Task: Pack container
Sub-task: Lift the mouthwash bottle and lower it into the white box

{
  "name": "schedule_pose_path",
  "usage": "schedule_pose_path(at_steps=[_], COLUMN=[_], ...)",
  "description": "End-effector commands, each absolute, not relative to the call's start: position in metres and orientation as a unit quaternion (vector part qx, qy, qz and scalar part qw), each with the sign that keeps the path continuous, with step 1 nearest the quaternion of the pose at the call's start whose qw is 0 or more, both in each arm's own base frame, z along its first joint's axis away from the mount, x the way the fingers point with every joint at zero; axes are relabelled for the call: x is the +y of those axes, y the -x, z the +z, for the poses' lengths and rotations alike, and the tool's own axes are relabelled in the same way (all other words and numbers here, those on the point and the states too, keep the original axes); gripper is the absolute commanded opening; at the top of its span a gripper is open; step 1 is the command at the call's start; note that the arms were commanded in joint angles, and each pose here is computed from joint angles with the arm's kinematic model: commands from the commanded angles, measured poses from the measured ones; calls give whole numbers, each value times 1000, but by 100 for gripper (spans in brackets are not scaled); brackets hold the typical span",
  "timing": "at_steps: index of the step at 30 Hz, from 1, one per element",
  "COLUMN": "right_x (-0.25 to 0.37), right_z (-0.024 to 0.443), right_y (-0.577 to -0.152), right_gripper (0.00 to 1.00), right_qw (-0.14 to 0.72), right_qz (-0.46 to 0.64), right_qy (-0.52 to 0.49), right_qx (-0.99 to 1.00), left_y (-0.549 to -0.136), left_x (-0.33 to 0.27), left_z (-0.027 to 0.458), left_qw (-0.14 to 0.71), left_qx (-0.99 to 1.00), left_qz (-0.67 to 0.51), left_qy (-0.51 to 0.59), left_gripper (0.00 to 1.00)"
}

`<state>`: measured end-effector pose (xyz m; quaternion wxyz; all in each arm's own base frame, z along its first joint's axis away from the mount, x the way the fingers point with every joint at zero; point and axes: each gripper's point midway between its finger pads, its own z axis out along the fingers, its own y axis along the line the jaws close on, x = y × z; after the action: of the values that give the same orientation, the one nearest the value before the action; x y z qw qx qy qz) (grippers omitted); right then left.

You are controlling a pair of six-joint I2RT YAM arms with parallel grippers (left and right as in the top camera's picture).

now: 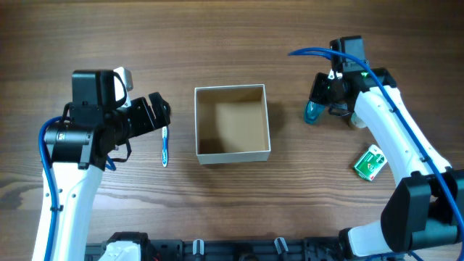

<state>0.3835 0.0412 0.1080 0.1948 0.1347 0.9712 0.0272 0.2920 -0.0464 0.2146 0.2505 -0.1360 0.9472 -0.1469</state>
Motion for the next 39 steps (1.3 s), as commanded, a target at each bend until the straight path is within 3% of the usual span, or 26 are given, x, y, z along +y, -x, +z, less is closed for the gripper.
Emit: schedule_pose_path(at_steps=[1,5,9,13,20,27,31,39], right_x=[43,43,43,47,80,155,196,256], right_z=[109,110,113,135,240,311,314,248], right_y=[-387,-387,-387,-384,-370,-346,-339,-345], right_gripper=[31,21,4,4,4,4,4,4], right_qw=[198,198,202,221,304,360,371,304], right_qz=[27,27,26,26,44,89,108,101], right_qy=[-132,-132,-122,-92,-19,76,107,131], right_qx=[971,971,971,971,952,925,916,938], left_y=[-294,-294,-294,-294,-294,-295,-296,-296], left_x=[-58,-58,-58,-58,-57,-50,-37,2], left_z=[222,223,223,223,223,221,218,216], left_qw=[250,250,250,251,251,255,262,273], left_qx=[943,943,943,943,943,946,947,950], left_qz=[-177,-177,-177,-177,-176,-155,-119,-57], left_qy=[128,128,128,128,128,128,140,137], left_gripper=[100,100,100,100,100,100,100,100])
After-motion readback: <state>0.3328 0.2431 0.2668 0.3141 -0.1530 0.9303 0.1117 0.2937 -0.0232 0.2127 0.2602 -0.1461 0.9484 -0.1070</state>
